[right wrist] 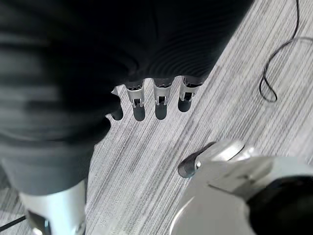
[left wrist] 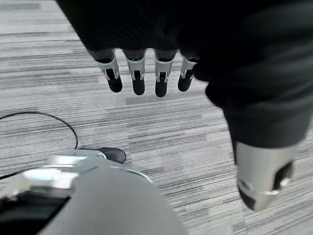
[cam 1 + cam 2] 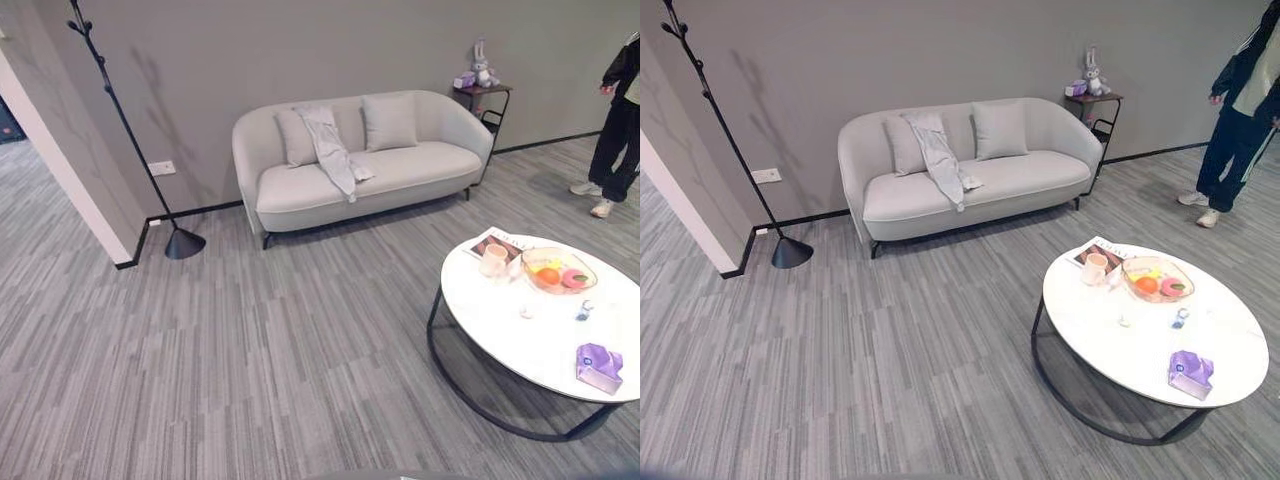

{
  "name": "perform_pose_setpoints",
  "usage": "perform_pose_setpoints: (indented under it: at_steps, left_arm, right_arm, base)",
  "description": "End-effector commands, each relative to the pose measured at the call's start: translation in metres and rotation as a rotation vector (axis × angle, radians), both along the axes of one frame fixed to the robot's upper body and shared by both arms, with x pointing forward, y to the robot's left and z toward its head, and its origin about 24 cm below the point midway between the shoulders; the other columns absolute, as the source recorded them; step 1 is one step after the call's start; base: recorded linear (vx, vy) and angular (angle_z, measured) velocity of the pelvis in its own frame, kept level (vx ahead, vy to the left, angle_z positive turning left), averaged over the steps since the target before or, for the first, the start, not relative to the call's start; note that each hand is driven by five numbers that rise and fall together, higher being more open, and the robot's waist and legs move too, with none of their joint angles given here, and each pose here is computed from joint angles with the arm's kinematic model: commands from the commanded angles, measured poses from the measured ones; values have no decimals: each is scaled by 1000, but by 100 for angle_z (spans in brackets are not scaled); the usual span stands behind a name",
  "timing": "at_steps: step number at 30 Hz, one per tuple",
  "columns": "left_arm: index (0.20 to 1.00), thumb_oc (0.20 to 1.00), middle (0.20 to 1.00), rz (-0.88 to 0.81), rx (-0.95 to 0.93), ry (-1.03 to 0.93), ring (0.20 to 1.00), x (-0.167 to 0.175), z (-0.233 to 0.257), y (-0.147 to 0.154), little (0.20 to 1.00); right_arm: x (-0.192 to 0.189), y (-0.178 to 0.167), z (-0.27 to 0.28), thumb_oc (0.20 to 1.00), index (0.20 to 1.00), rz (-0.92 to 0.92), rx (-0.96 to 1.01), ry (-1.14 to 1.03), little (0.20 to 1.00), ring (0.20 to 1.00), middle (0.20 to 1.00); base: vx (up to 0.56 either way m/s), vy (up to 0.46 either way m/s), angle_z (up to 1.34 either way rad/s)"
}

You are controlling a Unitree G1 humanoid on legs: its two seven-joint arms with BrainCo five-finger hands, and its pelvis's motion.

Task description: Hang the clothes on the sofa on the clothes rack.

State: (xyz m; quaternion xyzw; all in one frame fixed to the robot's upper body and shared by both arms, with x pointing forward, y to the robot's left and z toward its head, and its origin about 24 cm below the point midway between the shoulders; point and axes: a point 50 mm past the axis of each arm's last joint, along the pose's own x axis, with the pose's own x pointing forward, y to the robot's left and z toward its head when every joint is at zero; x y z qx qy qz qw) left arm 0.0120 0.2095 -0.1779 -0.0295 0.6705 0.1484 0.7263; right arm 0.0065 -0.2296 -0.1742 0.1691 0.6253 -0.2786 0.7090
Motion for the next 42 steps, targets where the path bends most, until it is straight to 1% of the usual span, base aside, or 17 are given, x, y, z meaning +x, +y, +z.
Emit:
perform_pose_setpoints:
  at_steps: [1, 3, 9, 22, 29, 38, 39, 42]
  left_arm:
    - [1000, 1000, 1000, 29, -89, 7, 1000, 3, -4, -34, 1000]
    - [1000, 1000, 1000, 21, -98, -13, 1000, 10, -4, -37, 1000]
    - [1000, 1000, 1000, -40, -100, -29, 1000, 15, -4, -40, 1000]
    - [1000, 1000, 1000, -116, -56, -22, 1000, 15, -3, -30, 1000]
    - [1000, 1000, 1000, -118, -52, -5, 1000, 12, -3, -28, 1000]
    - [1000, 1000, 1000, -156, -29, -19, 1000, 21, -2, -21, 1000]
    - [1000, 1000, 1000, -162, -22, -10, 1000, 19, -2, -19, 1000]
    - [1000, 1000, 1000, -118, -29, 5, 1000, 12, -3, -23, 1000]
  right_arm:
    - [-5, 4, 0, 1000, 1000, -77, 16, 41, 1000, 1000, 1000]
    - [-6, -1, 1, 1000, 1000, -97, 1, 48, 1000, 1000, 1000]
    - [-2, -7, 2, 1000, 1000, -66, -31, 47, 1000, 1000, 1000]
    - [13, 7, -1, 1000, 1000, 29, 2, 2, 1000, 1000, 1000]
    - [13, 11, -2, 1000, 1000, 27, 19, -2, 1000, 1000, 1000]
    - [18, 21, -3, 1000, 1000, 21, 42, -30, 1000, 1000, 1000]
    - [13, 24, -4, 1000, 1000, 10, 47, -21, 1000, 1000, 1000]
    - [10, 27, -5, 1000, 1000, 0, 54, -13, 1000, 1000, 1000]
  base:
    - [-22, -29, -8]
    - [-36, -31, -5]
    - [-2, -18, -3]
    - [-16, 40, -11]
    - [15, 68, 0]
    - [12, 83, -6]
    - [3, 203, -32]
    - [45, 175, -55]
